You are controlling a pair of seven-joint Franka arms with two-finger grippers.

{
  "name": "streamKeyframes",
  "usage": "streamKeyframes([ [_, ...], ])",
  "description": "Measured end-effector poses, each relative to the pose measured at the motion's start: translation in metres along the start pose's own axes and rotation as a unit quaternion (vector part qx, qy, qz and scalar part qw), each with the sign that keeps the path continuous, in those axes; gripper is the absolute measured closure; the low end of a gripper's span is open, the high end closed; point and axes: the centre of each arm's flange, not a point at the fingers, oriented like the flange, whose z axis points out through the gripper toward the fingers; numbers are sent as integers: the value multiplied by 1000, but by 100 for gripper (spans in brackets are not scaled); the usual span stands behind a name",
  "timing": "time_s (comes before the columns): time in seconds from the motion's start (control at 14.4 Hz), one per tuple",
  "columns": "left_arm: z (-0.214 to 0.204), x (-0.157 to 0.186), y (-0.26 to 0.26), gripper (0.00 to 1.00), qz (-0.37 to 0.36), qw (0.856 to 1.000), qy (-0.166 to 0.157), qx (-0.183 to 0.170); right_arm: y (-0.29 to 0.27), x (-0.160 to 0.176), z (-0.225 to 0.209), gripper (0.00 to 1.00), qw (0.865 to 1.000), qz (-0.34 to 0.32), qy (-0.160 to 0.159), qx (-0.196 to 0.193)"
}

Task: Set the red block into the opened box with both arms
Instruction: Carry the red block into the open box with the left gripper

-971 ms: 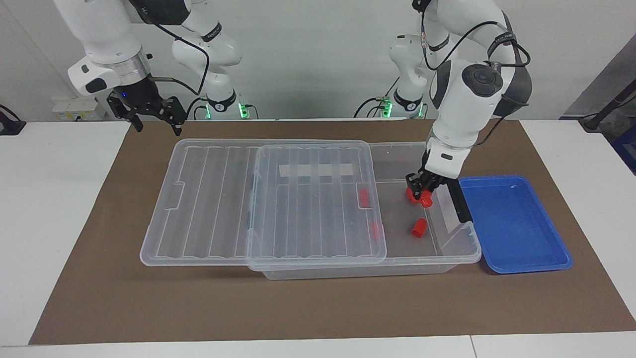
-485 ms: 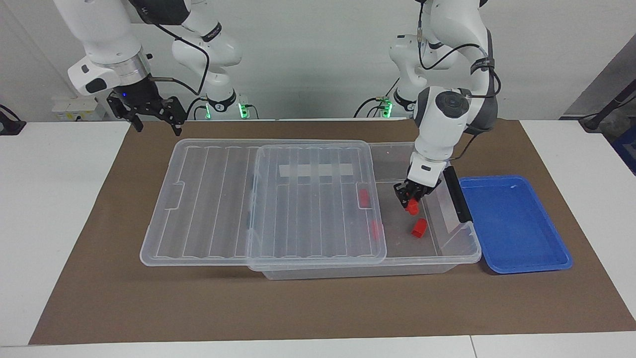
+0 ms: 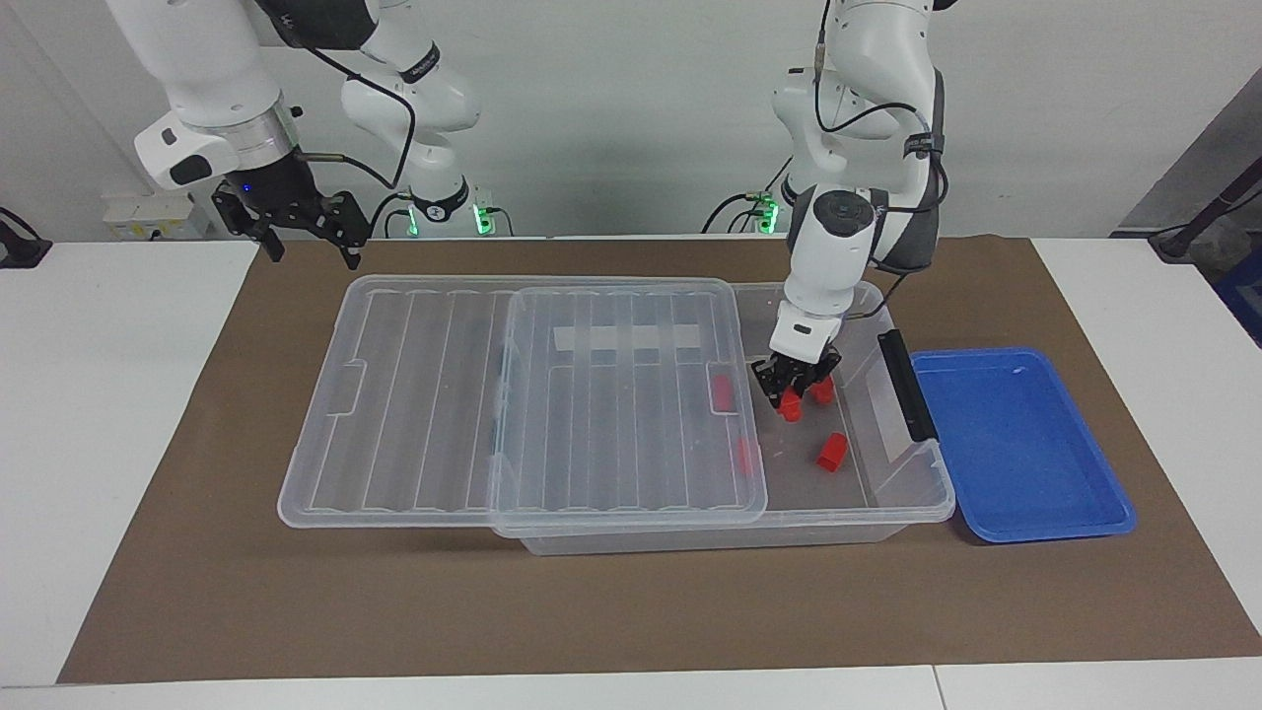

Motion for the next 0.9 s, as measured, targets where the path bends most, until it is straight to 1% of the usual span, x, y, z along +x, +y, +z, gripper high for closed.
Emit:
streamKeyframes([
  [0.42, 39, -1, -3, 66, 5, 1000, 4, 4, 4, 1, 0, 0, 1000, 3, 0, 0],
  [0.55, 39, 0, -3, 66, 5, 1000, 10, 1, 6, 1, 0, 0, 1000, 5, 0, 0],
  [0.9, 39, 0, -3, 66, 6, 1000, 11, 0, 5, 1, 0, 0, 1000, 5, 0, 0],
])
